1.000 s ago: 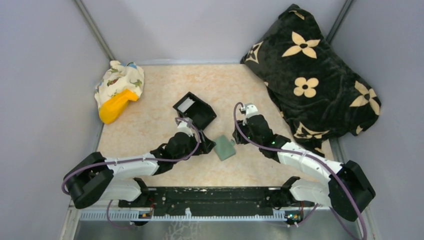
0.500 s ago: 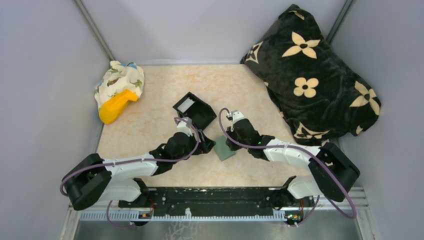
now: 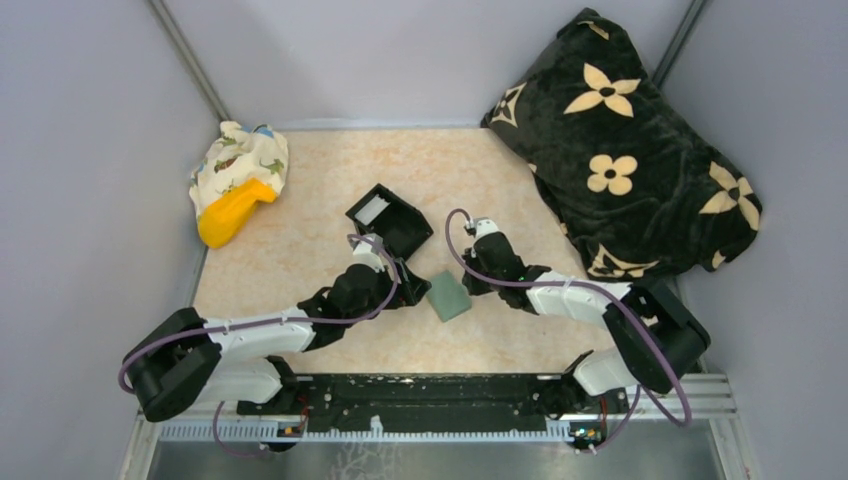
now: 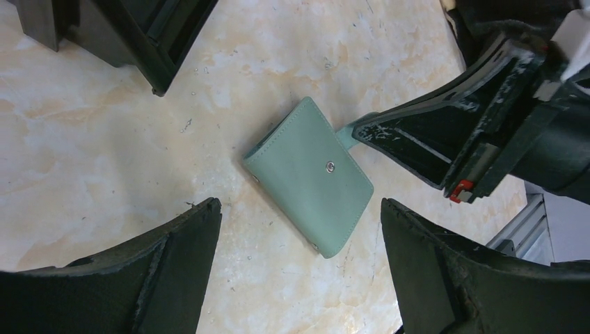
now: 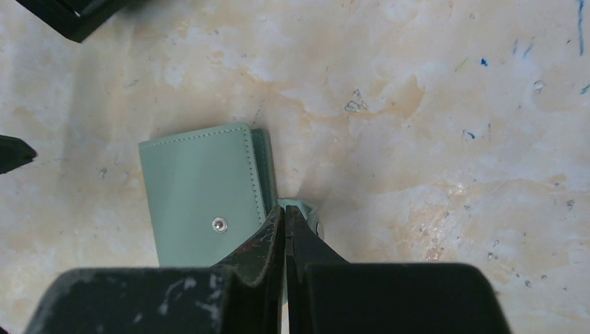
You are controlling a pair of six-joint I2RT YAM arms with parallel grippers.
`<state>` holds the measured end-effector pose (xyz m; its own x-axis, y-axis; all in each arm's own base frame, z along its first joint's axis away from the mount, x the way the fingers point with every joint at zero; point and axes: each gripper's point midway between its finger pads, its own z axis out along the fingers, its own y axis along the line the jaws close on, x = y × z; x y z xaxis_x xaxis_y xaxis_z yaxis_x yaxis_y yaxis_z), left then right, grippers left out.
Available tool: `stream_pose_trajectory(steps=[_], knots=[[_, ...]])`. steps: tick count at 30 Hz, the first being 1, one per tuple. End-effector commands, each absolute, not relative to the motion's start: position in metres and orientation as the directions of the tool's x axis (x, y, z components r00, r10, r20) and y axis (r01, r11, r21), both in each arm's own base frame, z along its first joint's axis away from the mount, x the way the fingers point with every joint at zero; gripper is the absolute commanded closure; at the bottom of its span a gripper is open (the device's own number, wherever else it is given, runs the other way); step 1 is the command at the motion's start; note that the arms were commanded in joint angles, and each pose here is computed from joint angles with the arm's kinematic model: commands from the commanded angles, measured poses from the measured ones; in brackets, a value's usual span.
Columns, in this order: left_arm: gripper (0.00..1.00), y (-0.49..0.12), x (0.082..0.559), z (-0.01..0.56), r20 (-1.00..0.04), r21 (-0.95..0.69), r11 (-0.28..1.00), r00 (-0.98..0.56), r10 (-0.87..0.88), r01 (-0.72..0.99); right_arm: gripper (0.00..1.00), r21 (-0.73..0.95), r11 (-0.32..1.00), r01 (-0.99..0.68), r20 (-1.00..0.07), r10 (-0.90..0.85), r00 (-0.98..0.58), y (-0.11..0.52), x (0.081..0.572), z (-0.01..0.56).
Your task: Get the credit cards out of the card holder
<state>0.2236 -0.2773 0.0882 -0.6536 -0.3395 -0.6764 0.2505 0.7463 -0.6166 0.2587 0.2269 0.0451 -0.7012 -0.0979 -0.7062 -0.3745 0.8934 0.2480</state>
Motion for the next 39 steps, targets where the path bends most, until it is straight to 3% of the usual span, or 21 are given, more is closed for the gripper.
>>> stream_pose_trajectory(steps=[1, 9, 39], knots=[[0.1, -0.277, 0.225, 0.095, -0.696, -0.609, 0.746, -0.634, -0.338, 0.27, 1.0, 0.262, 0.883, -0.389, -0.697, -0.106, -0.709, 0.234, 0.261, 0.035], [0.1, -0.273, 0.226, 0.098, -0.701, -0.601, 0.755, -0.626, -0.341, 0.262, 0.98, 0.272, 0.875, -0.401, -0.681, -0.12, -0.722, 0.236, 0.257, 0.023], [0.1, -0.257, 0.226, 0.124, -0.732, -0.596, 0.757, -0.568, -0.376, 0.267, 0.97, 0.43, 0.675, -0.599, -0.752, -0.098, -0.651, 0.314, 0.226, 0.098]])
